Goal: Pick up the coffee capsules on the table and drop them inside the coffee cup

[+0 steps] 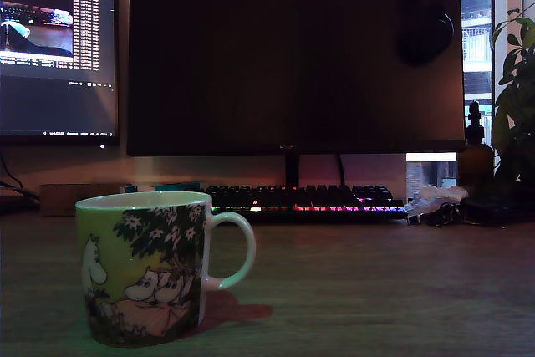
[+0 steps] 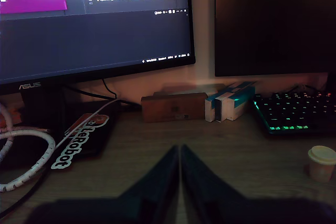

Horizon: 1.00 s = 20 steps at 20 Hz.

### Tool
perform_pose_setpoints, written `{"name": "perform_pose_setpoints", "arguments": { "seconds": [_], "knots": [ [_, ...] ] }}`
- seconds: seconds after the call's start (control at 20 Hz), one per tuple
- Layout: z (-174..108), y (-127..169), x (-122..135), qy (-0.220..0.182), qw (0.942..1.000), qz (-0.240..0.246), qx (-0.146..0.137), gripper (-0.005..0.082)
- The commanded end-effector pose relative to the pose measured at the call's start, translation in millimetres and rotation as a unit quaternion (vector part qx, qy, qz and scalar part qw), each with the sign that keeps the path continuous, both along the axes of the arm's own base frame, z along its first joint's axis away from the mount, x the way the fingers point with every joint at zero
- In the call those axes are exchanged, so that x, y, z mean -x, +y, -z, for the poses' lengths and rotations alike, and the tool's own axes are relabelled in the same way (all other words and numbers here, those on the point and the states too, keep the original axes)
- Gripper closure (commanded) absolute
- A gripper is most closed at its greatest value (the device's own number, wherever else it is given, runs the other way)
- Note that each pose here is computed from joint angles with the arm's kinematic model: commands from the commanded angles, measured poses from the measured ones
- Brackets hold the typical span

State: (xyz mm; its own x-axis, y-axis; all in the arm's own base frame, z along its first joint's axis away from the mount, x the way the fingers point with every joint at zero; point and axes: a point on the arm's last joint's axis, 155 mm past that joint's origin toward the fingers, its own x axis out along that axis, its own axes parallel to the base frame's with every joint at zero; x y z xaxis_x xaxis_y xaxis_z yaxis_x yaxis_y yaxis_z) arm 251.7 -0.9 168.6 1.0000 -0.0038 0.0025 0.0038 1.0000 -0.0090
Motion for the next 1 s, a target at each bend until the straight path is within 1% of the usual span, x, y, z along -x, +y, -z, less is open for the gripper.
{"name": "perform_pose_setpoints", "arguments": {
  "seconds": [0.0, 0.25, 0.3, 0.35, 0.4, 0.45, 0.5, 0.55, 0.6, 0.7, 0.8, 0.85, 0.95],
  "knots": [
    [65, 0, 3, 0.121, 0.9925, 0.015, -0.008, 0.0788],
    [65, -1, 3, 0.120, 0.9926, 0.017, -0.007, 0.0788],
    [62, -2, 2, 0.114, 0.9932, 0.018, 0.009, 0.0788],
    [56, -4, 1, 0.102, 0.9944, 0.022, 0.020, 0.0788],
    [49, -6, 0, 0.088, 0.9955, 0.028, 0.020, 0.0788],
    [44, -8, -1, 0.079, 0.9959, 0.034, 0.030, 0.0788],
    [36, -15, -1, 0.064, 0.9958, 0.051, 0.041, 0.0788],
    [31, -20, -1, 0.056, 0.9950, 0.066, 0.050, 0.0788],
    [28, -22, -1, 0.050, 0.9947, 0.072, 0.052, 0.0788],
    [27, -33, 1, 0.053, 0.9909, 0.102, 0.070, 0.0788],
    [27, -42, 3, 0.055, 0.9879, 0.125, 0.073, 0.0788],
    [27, -48, 5, 0.057, 0.9853, 0.140, 0.080, 0.0788],
    [27, -55, 7, 0.058, 0.9826, 0.157, 0.080, 0.0788]
  ]
}}
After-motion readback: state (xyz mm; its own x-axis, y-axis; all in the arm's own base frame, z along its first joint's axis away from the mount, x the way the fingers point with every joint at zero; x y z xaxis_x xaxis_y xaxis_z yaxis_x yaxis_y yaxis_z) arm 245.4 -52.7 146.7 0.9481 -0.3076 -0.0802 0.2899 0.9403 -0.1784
